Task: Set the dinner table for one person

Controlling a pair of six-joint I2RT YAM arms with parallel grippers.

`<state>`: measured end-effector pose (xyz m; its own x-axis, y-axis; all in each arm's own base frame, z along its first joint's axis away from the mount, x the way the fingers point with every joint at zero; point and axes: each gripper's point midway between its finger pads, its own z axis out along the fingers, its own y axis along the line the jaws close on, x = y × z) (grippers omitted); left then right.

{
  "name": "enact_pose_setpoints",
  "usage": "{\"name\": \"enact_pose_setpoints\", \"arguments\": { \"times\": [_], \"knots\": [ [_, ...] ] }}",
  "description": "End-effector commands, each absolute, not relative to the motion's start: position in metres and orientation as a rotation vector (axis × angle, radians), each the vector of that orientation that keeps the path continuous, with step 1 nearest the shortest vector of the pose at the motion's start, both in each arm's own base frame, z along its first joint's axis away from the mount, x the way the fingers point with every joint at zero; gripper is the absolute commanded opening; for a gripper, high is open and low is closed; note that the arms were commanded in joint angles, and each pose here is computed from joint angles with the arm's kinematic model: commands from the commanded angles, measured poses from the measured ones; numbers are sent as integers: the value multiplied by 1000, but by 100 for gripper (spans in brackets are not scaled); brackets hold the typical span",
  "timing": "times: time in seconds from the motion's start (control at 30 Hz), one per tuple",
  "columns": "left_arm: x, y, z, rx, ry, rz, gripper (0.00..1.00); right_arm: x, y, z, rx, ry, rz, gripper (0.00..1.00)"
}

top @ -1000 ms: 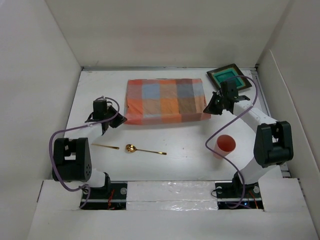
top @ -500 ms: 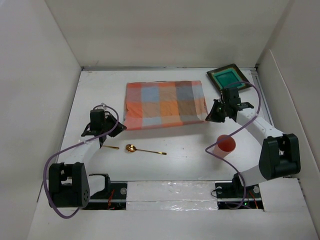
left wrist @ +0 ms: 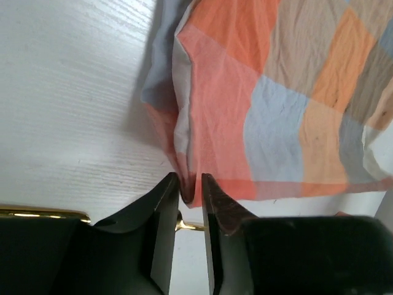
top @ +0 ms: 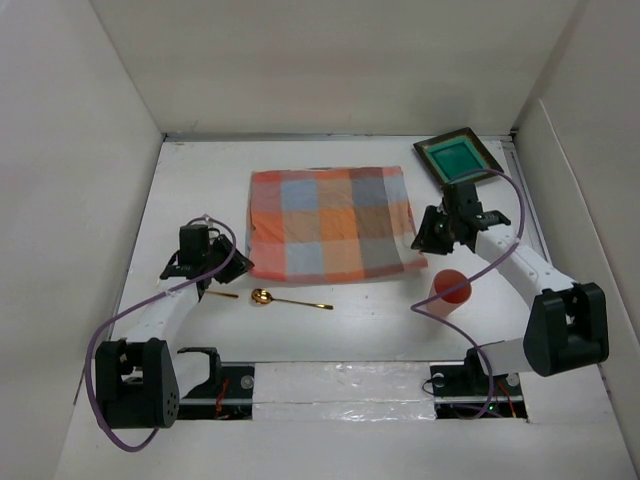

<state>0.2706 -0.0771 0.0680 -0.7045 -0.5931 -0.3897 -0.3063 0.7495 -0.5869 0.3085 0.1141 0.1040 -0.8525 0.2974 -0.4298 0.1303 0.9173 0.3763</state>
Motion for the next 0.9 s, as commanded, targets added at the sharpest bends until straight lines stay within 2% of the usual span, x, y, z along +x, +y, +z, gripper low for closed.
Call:
{"name": "enact_pose_setpoints", "arguments": {
  "times": [0.0,0.03,0.13,0.3,0.33,0.4,0.43,0.47,0.5,0.53,0.57,0.6,0.63,0.73,0.8,0.87],
  "knots": [
    [274,-73,83,-674,2347,-639,32,308,111,124,280,2541,445,49],
    [276,-73,85,-671,2341,-640,32,308,111,125,280,2538,444,49],
    [281,-72,100,-664,2305,-643,40,314,112,142,270,2513,463,58],
    [293,-70,131,-649,2232,-646,40,332,110,175,283,2421,479,56],
    [298,-70,142,-639,2204,-649,39,345,104,187,311,2365,487,48],
    [305,-68,165,-622,2141,-650,37,358,101,199,354,2316,530,40],
    [312,-66,188,-595,2098,-642,35,368,93,207,384,2273,554,23],
    [315,-63,192,-594,2101,-617,34,378,89,220,419,2232,573,15],
    [318,-61,202,-581,2089,-605,28,386,85,221,445,2216,586,4],
    [325,-59,223,-544,2049,-594,23,397,82,232,451,2165,612,0],
    [326,-61,229,-522,2046,-587,18,407,67,239,522,2115,616,0],
    [330,-61,237,-504,2031,-583,4,414,58,243,571,2073,623,0],
    [333,-65,255,-465,2003,-594,0,428,51,252,586,2000,652,0],
    [336,-80,276,-379,1976,-664,0,457,18,251,719,1866,676,1],
    [335,-91,283,-336,1965,-736,0,472,0,243,830,1815,685,10],
    [331,-97,274,-313,1982,-773,0,495,-23,217,942,1780,636,34]
  ]
}}
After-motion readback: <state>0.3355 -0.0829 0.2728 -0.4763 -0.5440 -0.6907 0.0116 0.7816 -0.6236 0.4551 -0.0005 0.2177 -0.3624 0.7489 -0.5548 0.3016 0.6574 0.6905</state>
